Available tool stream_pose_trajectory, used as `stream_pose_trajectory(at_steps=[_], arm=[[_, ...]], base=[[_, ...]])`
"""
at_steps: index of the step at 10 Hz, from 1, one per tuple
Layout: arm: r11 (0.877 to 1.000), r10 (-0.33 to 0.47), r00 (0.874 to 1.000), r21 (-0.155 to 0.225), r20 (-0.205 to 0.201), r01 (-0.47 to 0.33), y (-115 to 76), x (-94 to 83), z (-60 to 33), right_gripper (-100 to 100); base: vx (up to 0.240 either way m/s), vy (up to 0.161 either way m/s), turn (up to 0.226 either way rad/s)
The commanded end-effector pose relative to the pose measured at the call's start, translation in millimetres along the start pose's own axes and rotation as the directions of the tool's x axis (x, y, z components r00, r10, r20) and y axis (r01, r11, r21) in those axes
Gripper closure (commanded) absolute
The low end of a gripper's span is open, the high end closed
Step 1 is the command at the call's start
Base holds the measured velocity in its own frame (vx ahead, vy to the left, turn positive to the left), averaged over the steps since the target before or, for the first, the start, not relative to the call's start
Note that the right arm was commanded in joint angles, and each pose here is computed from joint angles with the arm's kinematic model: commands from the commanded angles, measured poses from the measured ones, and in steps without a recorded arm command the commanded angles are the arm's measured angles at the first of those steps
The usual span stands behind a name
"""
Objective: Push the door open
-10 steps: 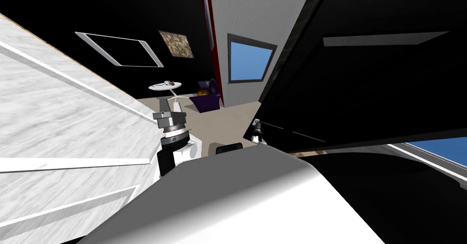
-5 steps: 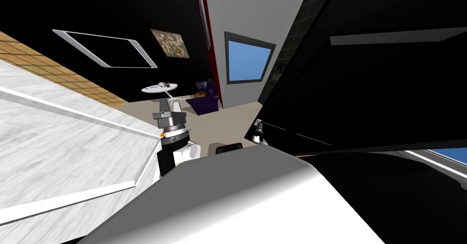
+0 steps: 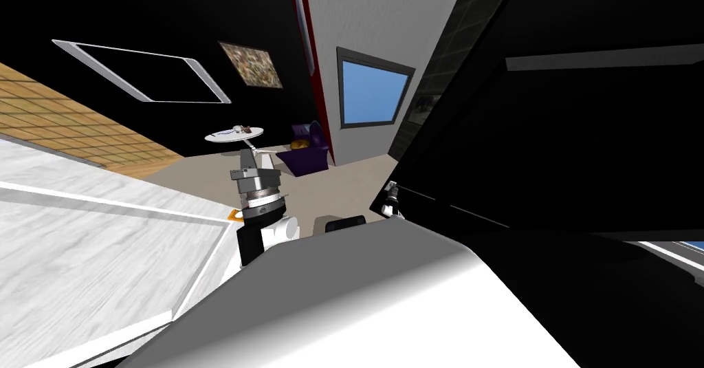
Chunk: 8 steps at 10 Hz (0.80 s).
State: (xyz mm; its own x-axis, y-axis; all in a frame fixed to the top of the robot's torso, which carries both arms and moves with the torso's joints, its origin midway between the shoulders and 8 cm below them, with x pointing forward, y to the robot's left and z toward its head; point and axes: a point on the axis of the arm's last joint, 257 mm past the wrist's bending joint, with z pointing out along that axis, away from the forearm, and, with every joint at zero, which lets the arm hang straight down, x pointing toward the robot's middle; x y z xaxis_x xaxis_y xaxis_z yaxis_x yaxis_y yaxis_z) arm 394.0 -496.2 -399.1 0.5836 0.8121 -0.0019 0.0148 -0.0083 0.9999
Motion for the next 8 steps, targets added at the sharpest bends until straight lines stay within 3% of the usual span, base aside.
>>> stream_pose_trajectory(at_steps=[1, 8], arm=[[1.000, 0.000, 1.000, -0.014, 0.026, 0.001, 6.4, -10.6, 2.6, 100], [1.000, 0.004, 0.991, -0.017, 0.136, -0.002, 7.5, -56.6, 1.2, 100]], base=[[0.187, -0.055, -0.025], [0.199, -0.024, -0.046]])
